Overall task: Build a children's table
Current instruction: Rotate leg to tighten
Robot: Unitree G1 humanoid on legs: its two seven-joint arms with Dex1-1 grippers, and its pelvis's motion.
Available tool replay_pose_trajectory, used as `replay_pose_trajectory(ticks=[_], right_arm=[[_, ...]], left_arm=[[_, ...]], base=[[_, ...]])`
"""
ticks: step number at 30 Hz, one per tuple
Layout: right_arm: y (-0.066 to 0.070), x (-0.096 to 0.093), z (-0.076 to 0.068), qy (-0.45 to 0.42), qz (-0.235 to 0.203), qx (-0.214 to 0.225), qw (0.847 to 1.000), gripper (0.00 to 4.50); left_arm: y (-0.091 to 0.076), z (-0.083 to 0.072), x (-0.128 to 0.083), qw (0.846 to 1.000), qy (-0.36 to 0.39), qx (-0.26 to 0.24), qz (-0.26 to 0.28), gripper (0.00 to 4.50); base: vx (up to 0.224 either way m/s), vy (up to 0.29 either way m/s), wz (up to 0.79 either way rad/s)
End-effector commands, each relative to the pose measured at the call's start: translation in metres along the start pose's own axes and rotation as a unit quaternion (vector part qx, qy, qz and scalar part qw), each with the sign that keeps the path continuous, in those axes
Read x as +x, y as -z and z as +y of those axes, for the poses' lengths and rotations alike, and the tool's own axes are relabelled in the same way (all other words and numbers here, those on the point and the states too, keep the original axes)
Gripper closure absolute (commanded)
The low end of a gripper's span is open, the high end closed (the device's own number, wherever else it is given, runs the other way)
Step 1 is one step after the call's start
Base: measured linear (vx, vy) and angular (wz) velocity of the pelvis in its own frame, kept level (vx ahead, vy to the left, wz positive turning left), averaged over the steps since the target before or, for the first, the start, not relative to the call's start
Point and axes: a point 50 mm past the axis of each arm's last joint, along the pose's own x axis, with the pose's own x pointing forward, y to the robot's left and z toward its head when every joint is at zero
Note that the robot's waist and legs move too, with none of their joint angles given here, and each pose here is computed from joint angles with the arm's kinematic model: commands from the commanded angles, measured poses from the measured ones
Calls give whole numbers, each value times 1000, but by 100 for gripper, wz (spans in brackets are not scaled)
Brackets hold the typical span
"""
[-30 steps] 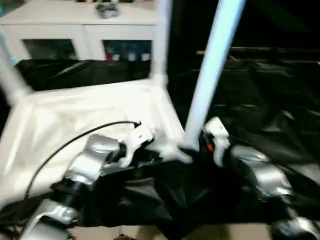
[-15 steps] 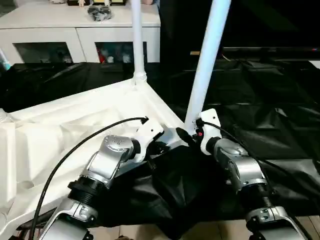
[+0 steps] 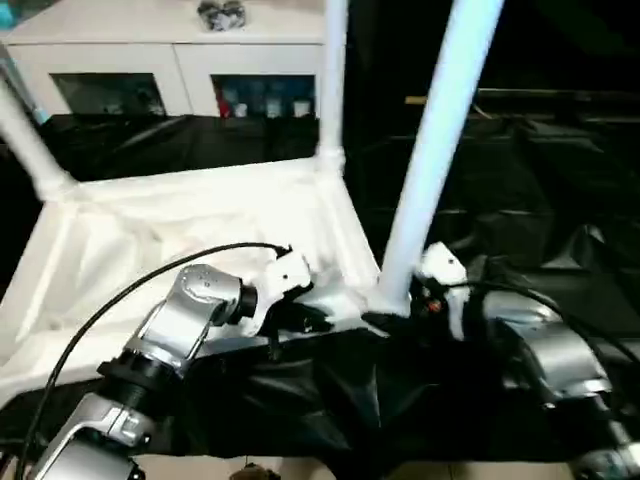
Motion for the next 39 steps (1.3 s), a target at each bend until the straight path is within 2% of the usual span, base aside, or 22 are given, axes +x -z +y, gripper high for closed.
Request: replay_pose_trajectory(ticks=[1, 10, 15, 19, 20, 22, 26, 27, 29, 32, 33, 37, 39], right_arm=[[3, 18, 23, -93, 7, 10, 996, 91], [3, 22, 25, -107, 11, 18, 994, 160], [7, 36, 13, -8, 3, 40, 999, 173], [10, 43, 4, 62, -2, 68, 996, 174], [11, 50, -3, 120, -10, 100, 988, 174], [13, 60, -6, 168, -13, 140, 976, 175], [16, 80, -6, 231, -7, 181, 956, 175], [15, 85, -4, 231, -10, 180, 956, 175], [10, 93, 1, 214, -24, 175, 961, 105], [8, 92, 0, 210, -30, 178, 961, 98], [6, 90, -3, 211, -34, 177, 961, 69], [-1, 79, -6, 183, -57, 131, 973, 69], [-6, 70, -2, 130, -74, 95, 984, 69]], left_arm=[[-25, -2, 7, 998, 26, 48, -40, 450], [-27, -2, 8, 997, 27, 48, -47, 450], [-28, 1, 13, 998, -5, 28, -55, 450], [-28, 5, 17, 998, -34, 13, -54, 450], [-30, 10, 22, 996, -68, -2, -52, 450], [-34, 16, 27, 992, -105, -23, -58, 450], [-43, 20, 40, 986, -144, -46, -73, 450], [-46, 18, 43, 985, -144, -47, -77, 450], [-51, 14, 49, 987, -131, -43, -84, 450], [-51, 12, 50, 988, -121, -37, -84, 450], [-50, 11, 49, 989, -118, -33, -83, 450], [-45, 10, 42, 992, -100, -14, -79, 450], [-42, 7, 36, 994, -80, -5, -77, 450]], base=[[0, 0, 0], [0, 0, 0], [0, 0, 0], [0, 0, 0], [0, 0, 0], [0, 0, 0], [0, 0, 0], [0, 0, 0], [0, 0, 0], [0, 0, 0], [0, 0, 0], [0, 0, 0], [0, 0, 0]])
